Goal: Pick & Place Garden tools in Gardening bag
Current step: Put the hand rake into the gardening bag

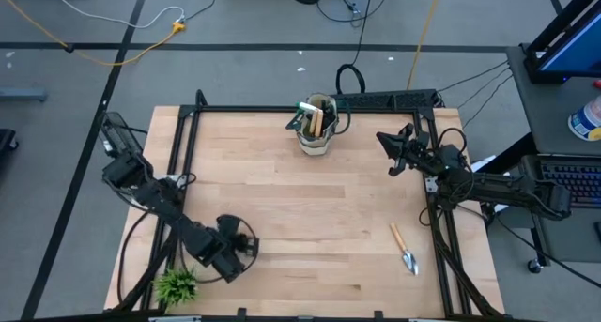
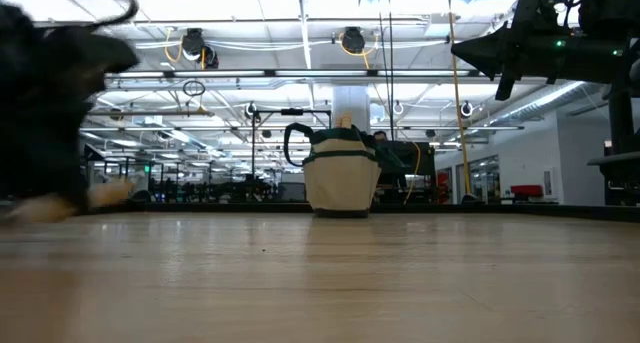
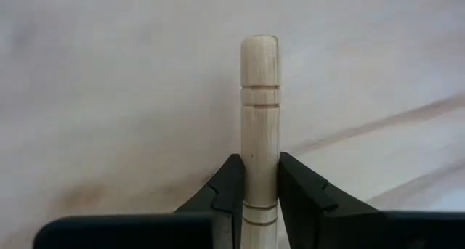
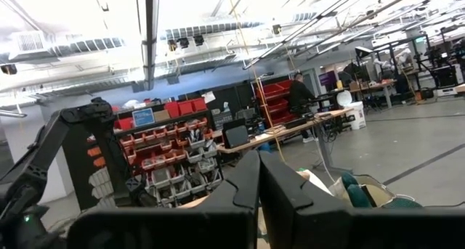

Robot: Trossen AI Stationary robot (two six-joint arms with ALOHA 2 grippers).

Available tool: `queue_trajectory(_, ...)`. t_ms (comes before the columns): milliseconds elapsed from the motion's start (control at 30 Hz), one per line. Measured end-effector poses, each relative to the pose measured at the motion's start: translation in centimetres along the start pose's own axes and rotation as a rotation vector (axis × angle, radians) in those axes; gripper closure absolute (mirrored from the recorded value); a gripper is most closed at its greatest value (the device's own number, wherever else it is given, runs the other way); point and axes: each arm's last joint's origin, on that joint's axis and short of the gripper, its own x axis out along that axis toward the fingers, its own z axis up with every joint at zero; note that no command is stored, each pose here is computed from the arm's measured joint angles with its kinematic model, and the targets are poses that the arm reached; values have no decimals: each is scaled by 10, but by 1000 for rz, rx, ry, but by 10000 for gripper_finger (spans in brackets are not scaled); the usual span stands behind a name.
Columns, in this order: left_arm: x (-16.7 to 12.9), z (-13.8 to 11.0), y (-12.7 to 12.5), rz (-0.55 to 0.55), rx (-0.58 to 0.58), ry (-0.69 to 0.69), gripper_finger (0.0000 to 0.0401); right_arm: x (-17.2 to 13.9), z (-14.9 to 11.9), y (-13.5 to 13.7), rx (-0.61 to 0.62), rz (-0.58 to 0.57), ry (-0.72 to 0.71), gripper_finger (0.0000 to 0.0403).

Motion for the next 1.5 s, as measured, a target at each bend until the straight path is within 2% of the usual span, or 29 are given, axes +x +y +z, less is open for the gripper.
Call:
queue_trajectory(200, -13, 28, -22, -192, 82, -155, 339, 0, 0, 0, 0, 0, -1, 403)
queue_trajectory(400, -29, 66, -45, -316, 233, -259, 339, 0, 0, 0, 0, 0, -1, 403)
queue_trajectory(633, -41, 121, -70, -438, 378, -396, 339, 0, 0, 0, 0, 0, -1, 403)
queue_trajectory(900, -33, 193, -85, -536, 515, -499, 339, 0, 0, 0, -2, 0, 0, 403)
queue_trajectory(1100, -30, 247, -82, -644, 546, -571, 339, 0, 0, 0, -4, -1, 0, 403)
queue_trajectory(1200, -35, 268, -82, -716, 559, -656, 339, 0, -1, 0, -4, -6, 8, 403)
queue_trajectory(1333, -36, 294, -79, -749, 534, -803, 339, 0, -1, 0, -3, -6, 8, 403)
queue_trajectory(1400, -34, 306, -80, -784, 515, -886, 339, 0, -1, 0, 1, -6, 7, 403)
queue_trajectory(1500, -21, 320, -79, -814, 500, -936, 339, 0, -1, 0, 3, -6, 7, 403)
